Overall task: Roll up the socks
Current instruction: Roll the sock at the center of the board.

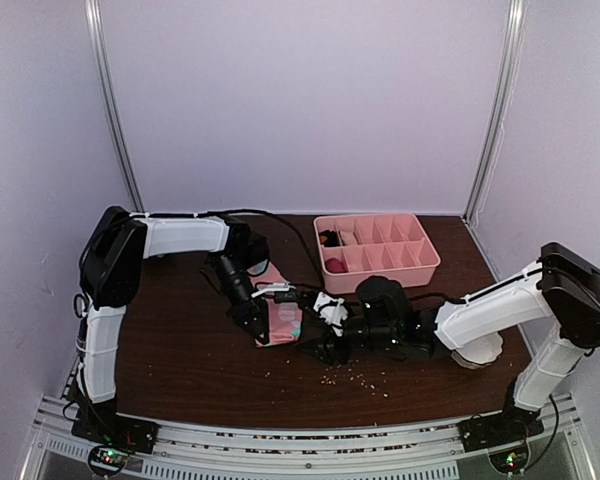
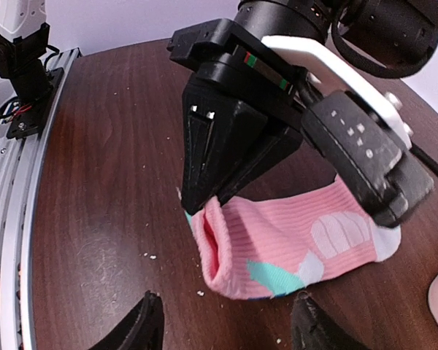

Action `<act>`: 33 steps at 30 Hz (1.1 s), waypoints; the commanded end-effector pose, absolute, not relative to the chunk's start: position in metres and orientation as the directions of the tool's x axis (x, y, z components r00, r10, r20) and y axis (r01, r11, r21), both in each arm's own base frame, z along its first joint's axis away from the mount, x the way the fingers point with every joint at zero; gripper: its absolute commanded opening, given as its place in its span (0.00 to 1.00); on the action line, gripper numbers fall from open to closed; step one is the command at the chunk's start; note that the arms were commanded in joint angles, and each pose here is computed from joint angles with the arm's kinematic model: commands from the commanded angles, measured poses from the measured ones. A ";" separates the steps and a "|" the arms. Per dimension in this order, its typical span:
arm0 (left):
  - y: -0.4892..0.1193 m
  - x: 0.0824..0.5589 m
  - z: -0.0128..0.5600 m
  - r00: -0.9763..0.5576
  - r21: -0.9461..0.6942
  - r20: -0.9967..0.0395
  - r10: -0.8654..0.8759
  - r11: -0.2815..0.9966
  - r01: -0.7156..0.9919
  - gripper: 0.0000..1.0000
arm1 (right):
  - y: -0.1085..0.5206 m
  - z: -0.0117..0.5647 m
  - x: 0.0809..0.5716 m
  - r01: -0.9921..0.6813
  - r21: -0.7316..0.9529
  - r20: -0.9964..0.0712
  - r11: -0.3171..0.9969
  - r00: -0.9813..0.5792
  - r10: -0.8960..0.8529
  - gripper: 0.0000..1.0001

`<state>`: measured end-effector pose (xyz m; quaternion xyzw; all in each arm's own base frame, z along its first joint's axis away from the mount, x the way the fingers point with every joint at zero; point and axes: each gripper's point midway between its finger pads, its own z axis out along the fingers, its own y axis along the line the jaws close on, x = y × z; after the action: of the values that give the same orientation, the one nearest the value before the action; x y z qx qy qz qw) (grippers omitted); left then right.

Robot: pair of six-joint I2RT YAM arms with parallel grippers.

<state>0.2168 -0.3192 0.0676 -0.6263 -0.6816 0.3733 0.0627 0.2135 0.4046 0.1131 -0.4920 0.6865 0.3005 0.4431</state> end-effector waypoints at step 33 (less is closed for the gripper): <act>-0.305 0.228 0.071 -0.172 -0.406 -0.455 0.874 -0.031 0.914 0.46 | 0.440 0.064 0.207 -0.958 0.187 -0.787 0.216 -0.277 -0.551 0.00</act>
<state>0.2129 -0.3053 0.0570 -0.6267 -0.6914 0.3556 0.0518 0.2130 0.4455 0.0821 -0.5607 0.6856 0.3088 0.3467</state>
